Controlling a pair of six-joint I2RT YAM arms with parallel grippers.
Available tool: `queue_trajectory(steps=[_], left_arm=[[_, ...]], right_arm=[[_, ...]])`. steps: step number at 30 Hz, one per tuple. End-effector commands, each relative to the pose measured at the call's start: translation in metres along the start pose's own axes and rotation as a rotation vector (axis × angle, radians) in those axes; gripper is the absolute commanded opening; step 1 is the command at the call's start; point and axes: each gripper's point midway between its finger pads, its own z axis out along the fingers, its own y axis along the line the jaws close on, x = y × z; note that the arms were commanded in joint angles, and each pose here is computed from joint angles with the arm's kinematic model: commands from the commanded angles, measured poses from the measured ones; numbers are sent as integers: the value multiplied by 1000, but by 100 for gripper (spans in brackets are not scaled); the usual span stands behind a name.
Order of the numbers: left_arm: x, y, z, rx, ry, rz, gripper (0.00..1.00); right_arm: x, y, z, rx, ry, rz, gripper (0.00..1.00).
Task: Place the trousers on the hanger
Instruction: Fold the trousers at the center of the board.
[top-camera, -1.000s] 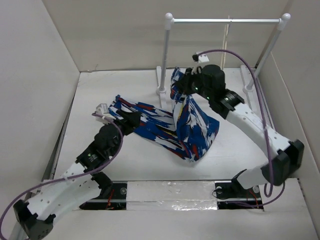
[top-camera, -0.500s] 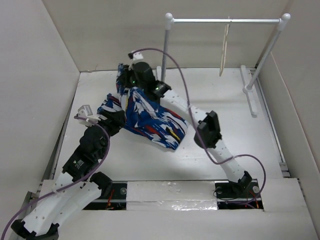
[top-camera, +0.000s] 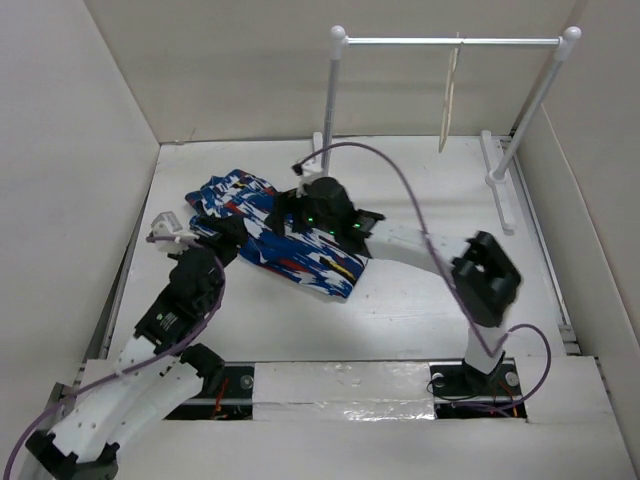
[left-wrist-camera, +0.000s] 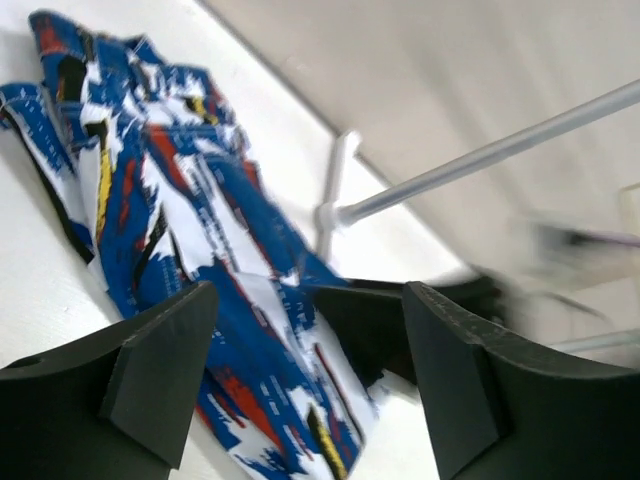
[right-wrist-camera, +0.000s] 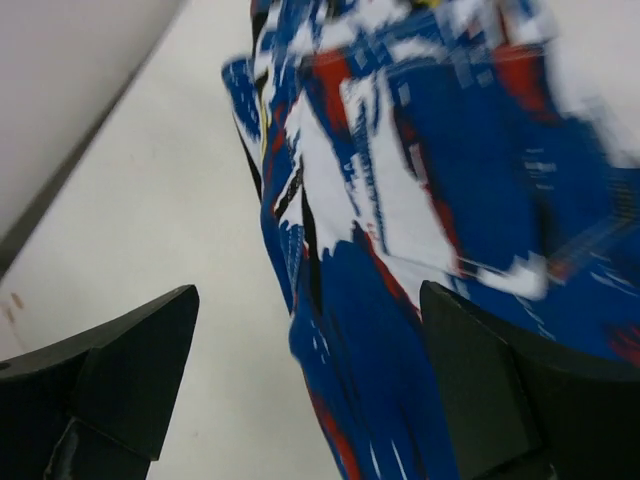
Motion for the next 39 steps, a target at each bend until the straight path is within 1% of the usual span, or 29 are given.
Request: queue_trajectory(steps=[1,2,3,4,5,6,7,8,9,10,12,13,17,18,19,21,23,24,26,27,28,30,31,33,34,36,37,38,39], left_arm=[[17,-7,30,-40,-6,24,74],[21,-10,36,-45,-2,55,76],[21,-17,46,-39,-13,61,76],[35,-22,61,-56,21,107,76],[34,-20,73,-80,23,127,76],[39,-21,84,-87,42,144,76],[58,-25,102,-80,110,173,76],[56,-18,117,-97,117,178,76],[61,-16,129,-93,134,183,76],[79,-8,147,-114,192,199,76],[84,8,171,-150,213,219,76],[100,21,187,-188,256,242,76],[130,84,210,-341,372,222,75],[133,88,208,-350,375,211,76],[135,114,204,-411,380,199,76],[134,136,196,-478,361,135,76],[126,172,176,-576,326,61,68],[120,176,172,-576,302,33,67],[106,196,149,-626,243,-47,74],[102,199,141,-631,232,-70,74],[100,201,125,-624,211,-82,74],[93,207,109,-640,175,-104,74],[84,207,97,-624,133,-113,75],[80,204,85,-596,112,-131,76],[76,195,77,-534,102,-141,77],[69,180,74,-448,87,-140,83],[61,166,72,-384,81,-125,84],[59,157,71,-349,86,-115,84],[56,147,71,-313,92,-103,83]], right_arm=[[-57,-3,-77,28,-272,-6,83],[-63,-3,-105,26,-318,20,64],[-56,-17,-116,58,-337,45,21],[-38,-26,-122,78,-314,53,0],[3,-46,-127,122,-243,74,0],[14,-52,-138,142,-227,90,0],[26,-62,-143,162,-207,109,0],[58,-75,-150,191,-157,139,4],[63,-79,-157,198,-165,158,35],[73,-83,-161,209,-154,174,54],[102,-98,-169,249,-124,214,85],[109,-101,-170,252,-120,233,90],[136,-105,-162,224,-86,298,91],[139,-107,-159,225,-78,311,91],[143,-107,-157,217,-67,319,90],[148,-107,-150,205,-67,331,87],[156,-118,-147,219,-58,341,81],[154,-119,-145,204,-70,349,72],[161,-130,-147,214,-60,357,49],[158,-140,-150,217,-68,371,26],[159,-147,-153,221,-72,373,16],[165,-165,-165,247,-55,362,3],[158,-169,-172,255,-71,350,0],[169,-177,-183,280,10,311,0],[158,-175,-189,268,-2,293,0],[163,-177,-199,290,45,241,0],[148,-171,-204,276,7,225,5],[143,-165,-206,254,-4,196,18],[134,-158,-206,227,-29,182,52]])
